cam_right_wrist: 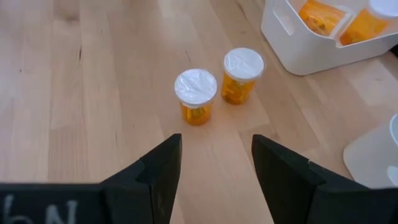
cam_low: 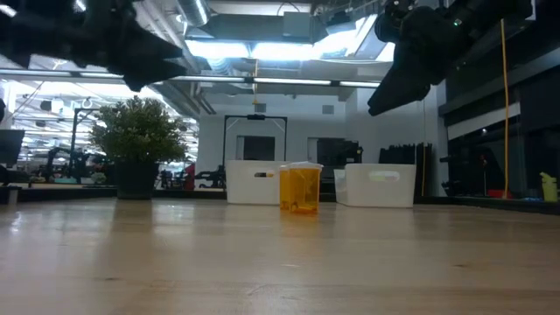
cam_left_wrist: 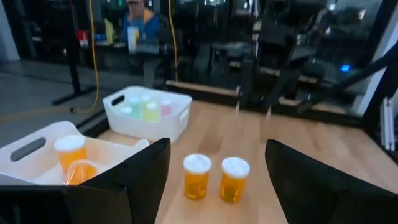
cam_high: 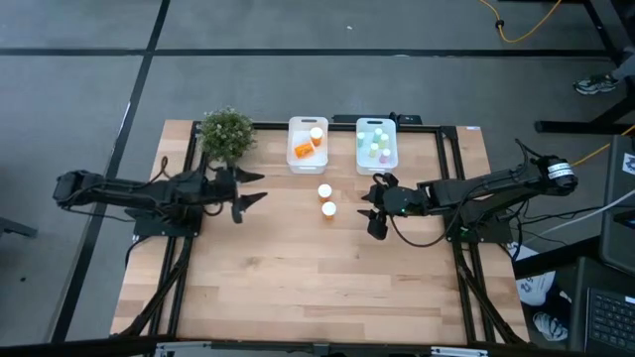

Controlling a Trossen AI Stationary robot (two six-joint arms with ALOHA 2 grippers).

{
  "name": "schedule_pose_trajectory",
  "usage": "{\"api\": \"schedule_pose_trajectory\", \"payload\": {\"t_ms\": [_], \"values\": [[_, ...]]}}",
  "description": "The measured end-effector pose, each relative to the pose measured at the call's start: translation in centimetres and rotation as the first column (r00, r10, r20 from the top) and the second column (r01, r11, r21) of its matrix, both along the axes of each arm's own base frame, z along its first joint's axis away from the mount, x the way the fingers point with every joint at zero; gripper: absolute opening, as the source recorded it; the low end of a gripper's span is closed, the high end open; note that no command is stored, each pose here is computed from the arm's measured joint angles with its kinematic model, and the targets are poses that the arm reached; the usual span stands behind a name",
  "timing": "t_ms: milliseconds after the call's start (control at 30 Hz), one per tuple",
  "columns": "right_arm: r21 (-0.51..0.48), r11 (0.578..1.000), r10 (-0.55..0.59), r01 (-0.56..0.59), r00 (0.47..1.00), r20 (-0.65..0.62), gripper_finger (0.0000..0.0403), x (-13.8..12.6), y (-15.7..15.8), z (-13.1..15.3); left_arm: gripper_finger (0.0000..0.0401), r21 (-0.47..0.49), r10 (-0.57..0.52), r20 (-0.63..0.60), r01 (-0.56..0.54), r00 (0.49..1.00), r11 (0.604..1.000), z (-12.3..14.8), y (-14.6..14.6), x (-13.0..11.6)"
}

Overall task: Pick and place medicine bottles into bin by pill shape (circle, oval)
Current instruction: Put the orange pill bottle into the left white bin

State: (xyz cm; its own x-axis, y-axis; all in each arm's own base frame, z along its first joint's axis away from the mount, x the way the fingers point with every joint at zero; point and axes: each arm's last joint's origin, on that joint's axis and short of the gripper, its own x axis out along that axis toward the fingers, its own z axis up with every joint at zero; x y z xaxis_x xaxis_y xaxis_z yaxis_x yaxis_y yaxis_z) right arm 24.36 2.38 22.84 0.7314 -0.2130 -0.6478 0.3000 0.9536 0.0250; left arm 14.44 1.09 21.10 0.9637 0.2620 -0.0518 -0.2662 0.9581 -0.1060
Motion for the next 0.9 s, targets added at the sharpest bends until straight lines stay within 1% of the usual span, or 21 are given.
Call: {"api": "schedule_pose_trajectory", "payload": {"t_ms": [200,300,333,467,533,633,900], "values": [[-0.002,1.0,0.002,-0.002,1.0,0.0,0.0197,0.0,0.0,0.0,0.0255,0.002,-0.001,0.136,0.0,0.991,1.0,-1.4,-0.1,-2.1],[-0.002,1.0,0.002,-0.002,1.0,0.0,0.0197,0.0,0.0,0.0,0.0255,0.0,-0.008,0.171,0.008,0.985,1.0,-2.7,-0.1,-2.6],[-0.002,1.0,0.002,-0.002,1.0,0.0,0.0197,0.0,0.0,0.0,0.0255,-0.004,-0.016,0.174,0.017,0.985,1.0,-3.1,-0.1,-2.7],[-0.001,1.0,0.002,-0.002,1.0,0.004,0.0197,0.0,0.0,0.0,0.0255,-0.019,-0.021,0.196,0.025,0.98,1.0,-2.9,-0.1,-2.8],[-0.001,1.0,0.002,-0.002,1.0,0.004,0.0197,0.0,0.0,0.0,0.0255,-0.022,-0.021,0.187,0.025,0.982,0.999,-3.0,-0.2,-2.8],[-0.002,1.0,0.002,-0.002,1.0,0.004,0.0197,0.0,0.0,0.0,0.0255,-0.072,-0.017,0.201,0.032,0.979,0.997,-3.0,-0.2,-2.8],[-0.008,1.0,0.0,0.0,1.0,0.003,0.0197,0.0,0.0,0.0,0.0255,-0.073,-0.016,0.191,0.031,0.982,0.997,-3.1,-0.2,-2.8]]}}
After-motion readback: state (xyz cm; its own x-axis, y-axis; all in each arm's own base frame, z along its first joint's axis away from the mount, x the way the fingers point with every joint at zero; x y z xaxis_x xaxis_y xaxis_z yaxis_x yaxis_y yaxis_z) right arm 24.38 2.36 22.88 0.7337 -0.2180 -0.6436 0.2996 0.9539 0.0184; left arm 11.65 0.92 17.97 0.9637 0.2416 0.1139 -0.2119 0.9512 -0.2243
